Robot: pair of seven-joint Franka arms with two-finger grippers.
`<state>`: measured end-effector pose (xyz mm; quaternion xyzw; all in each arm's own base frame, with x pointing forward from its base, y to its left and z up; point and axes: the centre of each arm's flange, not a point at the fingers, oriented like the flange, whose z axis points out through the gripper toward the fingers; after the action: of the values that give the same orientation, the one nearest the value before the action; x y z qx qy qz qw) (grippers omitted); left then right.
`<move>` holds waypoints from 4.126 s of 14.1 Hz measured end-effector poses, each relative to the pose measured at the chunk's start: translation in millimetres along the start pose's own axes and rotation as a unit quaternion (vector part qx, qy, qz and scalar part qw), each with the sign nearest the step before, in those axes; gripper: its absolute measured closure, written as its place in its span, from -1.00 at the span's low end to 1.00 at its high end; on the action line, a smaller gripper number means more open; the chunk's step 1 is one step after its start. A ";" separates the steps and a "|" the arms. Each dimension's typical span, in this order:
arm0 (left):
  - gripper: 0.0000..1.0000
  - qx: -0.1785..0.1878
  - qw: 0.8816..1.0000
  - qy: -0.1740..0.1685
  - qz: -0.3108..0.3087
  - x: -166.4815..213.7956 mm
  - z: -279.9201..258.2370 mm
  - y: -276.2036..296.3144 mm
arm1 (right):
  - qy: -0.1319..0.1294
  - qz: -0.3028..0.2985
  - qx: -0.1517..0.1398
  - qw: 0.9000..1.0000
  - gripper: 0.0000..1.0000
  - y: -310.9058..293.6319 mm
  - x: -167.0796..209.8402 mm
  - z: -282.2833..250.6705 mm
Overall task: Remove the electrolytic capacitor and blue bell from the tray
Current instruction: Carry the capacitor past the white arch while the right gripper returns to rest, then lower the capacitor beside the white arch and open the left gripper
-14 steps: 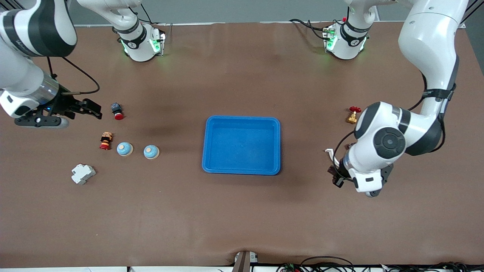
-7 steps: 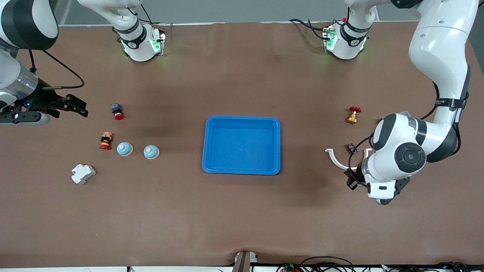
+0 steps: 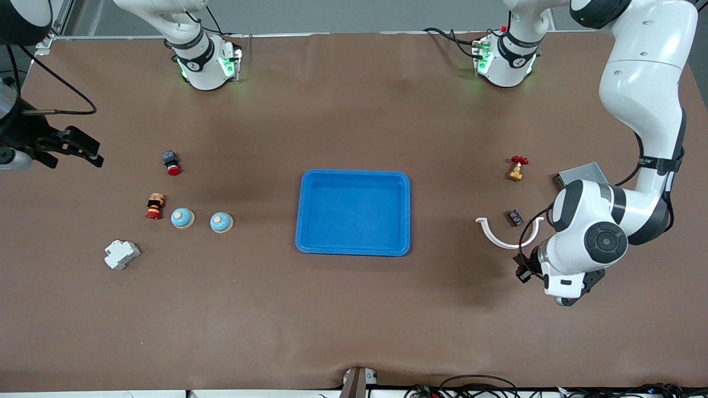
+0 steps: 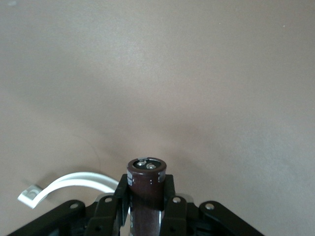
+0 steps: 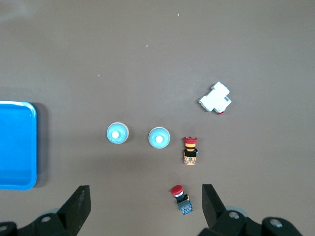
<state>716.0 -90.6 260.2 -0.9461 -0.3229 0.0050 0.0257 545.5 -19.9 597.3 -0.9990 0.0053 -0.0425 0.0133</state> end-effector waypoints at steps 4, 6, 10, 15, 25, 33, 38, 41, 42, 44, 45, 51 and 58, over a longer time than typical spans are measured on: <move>0.39 -0.004 1.000 -0.007 0.001 -0.8 23.4 2.5 | 0.004 -0.002 -0.015 1.000 -1.00 3.8 2.9 -10.1; 0.39 -0.004 1.000 -0.010 0.001 -1.3 30.2 2.9 | -0.009 -0.003 -0.017 1.000 -1.00 4.2 5.5 -18.3; 0.39 -0.018 1.000 -0.006 0.002 -1.6 43.6 7.7 | -0.022 -0.002 -0.018 1.000 -1.00 4.8 20.9 -28.0; 0.39 -0.019 1.000 0.003 0.006 1.4 56.8 6.5 | -0.031 -0.001 -0.018 0.999 -1.00 5.6 21.7 -35.7; 0.39 -0.019 1.000 0.010 0.008 4.2 67.5 4.8 | -0.037 0.005 -0.019 0.999 -1.00 12.0 19.2 -39.8; -0.15 -0.020 1.000 0.013 0.006 8.2 67.5 2.2 | -0.038 -0.002 -0.019 0.999 -1.00 1.4 20.1 -38.3; -1.00 -0.023 0.999 0.022 0.001 22.5 58.7 -8.1 | -0.038 -0.002 -0.019 0.999 -1.00 0.7 20.2 -38.1; -1.00 -0.011 0.999 0.021 0.029 32.8 45.2 -21.4 | -0.039 -0.002 -0.019 0.999 -1.00 1.0 20.2 -38.0; -1.00 -0.007 0.999 0.021 0.036 39.3 38.7 -29.7 | -0.039 -0.002 -0.019 0.999 -1.00 1.2 20.2 -37.9; -1.00 0.000 0.998 0.018 0.054 53.2 22.9 -49.0 | -0.040 -0.001 -0.019 0.999 -1.00 2.0 20.1 -37.4; -1.00 0.000 0.998 0.015 0.061 58.1 14.7 -56.6 | -0.041 0.000 -0.019 0.999 -1.00 2.6 20.1 -36.9; -1.00 0.014 0.994 -0.008 0.108 70.5 -28.8 -90.2 | -0.057 0.001 -0.018 0.998 -1.00 4.3 17.3 -31.6; -1.00 0.016 0.990 -0.005 0.138 69.0 -95.1 -108.4 | -0.069 0.002 -0.018 0.997 -1.00 5.6 15.8 -19.8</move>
<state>706.9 33.0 361.3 -0.9809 -0.1897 0.0184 0.0381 559.6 -26.2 618.2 -0.9996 0.0076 0.0269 -0.0043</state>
